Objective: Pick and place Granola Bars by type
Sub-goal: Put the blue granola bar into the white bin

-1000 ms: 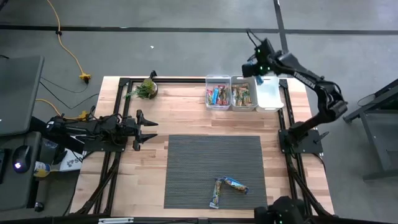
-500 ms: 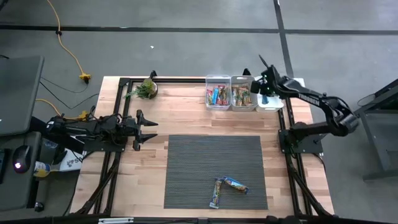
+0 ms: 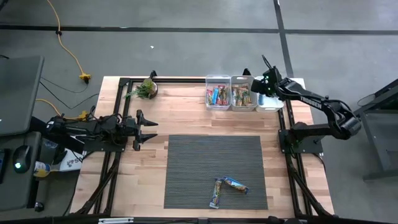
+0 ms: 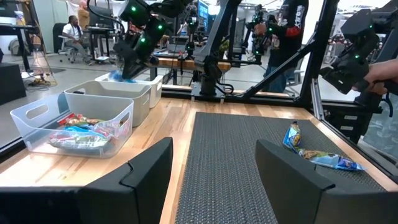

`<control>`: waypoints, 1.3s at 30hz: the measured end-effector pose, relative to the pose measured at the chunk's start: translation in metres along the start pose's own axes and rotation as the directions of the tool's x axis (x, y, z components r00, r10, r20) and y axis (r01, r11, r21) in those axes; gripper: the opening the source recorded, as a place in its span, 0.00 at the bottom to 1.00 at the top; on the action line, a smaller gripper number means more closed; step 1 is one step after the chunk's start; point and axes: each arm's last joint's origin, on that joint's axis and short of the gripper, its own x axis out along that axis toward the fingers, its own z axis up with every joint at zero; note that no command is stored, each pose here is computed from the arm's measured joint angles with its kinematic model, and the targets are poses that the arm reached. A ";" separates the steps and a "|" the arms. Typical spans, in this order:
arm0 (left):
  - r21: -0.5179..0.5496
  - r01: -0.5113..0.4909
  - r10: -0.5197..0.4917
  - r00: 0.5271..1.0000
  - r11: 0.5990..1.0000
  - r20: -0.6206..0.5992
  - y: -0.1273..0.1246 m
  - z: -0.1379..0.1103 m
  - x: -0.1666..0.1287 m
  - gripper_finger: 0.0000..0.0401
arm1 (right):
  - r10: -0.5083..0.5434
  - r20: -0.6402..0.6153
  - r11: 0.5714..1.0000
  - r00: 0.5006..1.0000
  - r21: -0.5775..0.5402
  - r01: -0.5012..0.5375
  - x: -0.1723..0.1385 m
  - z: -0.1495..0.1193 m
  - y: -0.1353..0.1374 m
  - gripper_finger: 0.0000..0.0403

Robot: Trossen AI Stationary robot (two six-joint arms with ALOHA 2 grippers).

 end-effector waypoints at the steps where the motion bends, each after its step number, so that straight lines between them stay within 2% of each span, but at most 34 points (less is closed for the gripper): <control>1: 0.000 0.000 0.000 1.000 1.000 0.000 0.000 0.000 0.000 0.57 | 0.001 -0.001 1.000 1.000 0.000 -0.001 0.000 0.000 0.000 0.19; 9: 0.000 0.000 0.000 1.000 1.000 0.000 0.000 0.000 0.000 0.57 | 0.018 -0.007 1.000 1.000 -0.006 -0.018 0.000 0.000 0.001 0.29; 13: 0.000 0.000 0.000 1.000 1.000 0.000 0.000 0.000 0.000 0.57 | 0.157 0.005 0.984 0.988 -0.084 -0.156 -0.001 0.006 0.010 0.32; 16: 0.000 0.000 0.000 1.000 1.000 0.000 0.000 0.000 0.000 0.57 | 0.313 0.029 0.938 0.949 -0.167 -0.304 -0.008 0.011 0.021 0.32; 18: 0.000 0.000 0.000 1.000 1.000 0.000 0.000 0.000 0.000 0.57 | 0.422 0.047 0.884 0.905 -0.240 -0.400 -0.017 0.013 0.029 0.32; 20: 0.000 0.000 0.000 1.000 1.000 0.000 0.000 0.000 0.000 0.57 | 0.532 0.060 0.813 0.845 -0.316 -0.489 -0.029 0.013 0.038 0.33; 25: 0.000 0.000 0.000 1.000 1.000 0.000 0.000 0.000 0.000 0.57 | 0.715 0.092 0.652 0.693 -0.444 -0.615 -0.063 0.010 0.052 0.32; 29: 0.000 0.000 0.000 1.000 1.000 0.000 0.000 0.000 0.000 0.57 | 0.804 0.074 0.546 0.590 -0.483 -0.684 -0.089 0.002 0.056 0.32; 32: 0.000 0.000 0.000 1.000 1.000 0.000 0.000 0.000 0.000 0.57 | 0.864 0.007 0.442 0.504 -0.490 -0.752 -0.106 -0.007 0.058 0.32; 34: 0.000 0.000 0.000 1.000 1.000 0.000 0.000 0.000 0.000 0.57 | 0.897 -0.055 0.357 0.439 -0.496 -0.791 -0.117 -0.015 0.059 0.32; 37: 0.000 0.000 0.000 1.000 1.000 0.000 0.000 0.000 0.000 0.57 | 0.930 -0.134 0.233 0.343 -0.505 -0.831 -0.135 -0.028 0.061 0.32; 39: 0.000 0.000 0.000 1.000 1.000 0.000 0.000 0.000 0.000 0.57 | 0.940 -0.177 0.166 0.291 -0.508 -0.845 -0.145 -0.038 0.062 0.32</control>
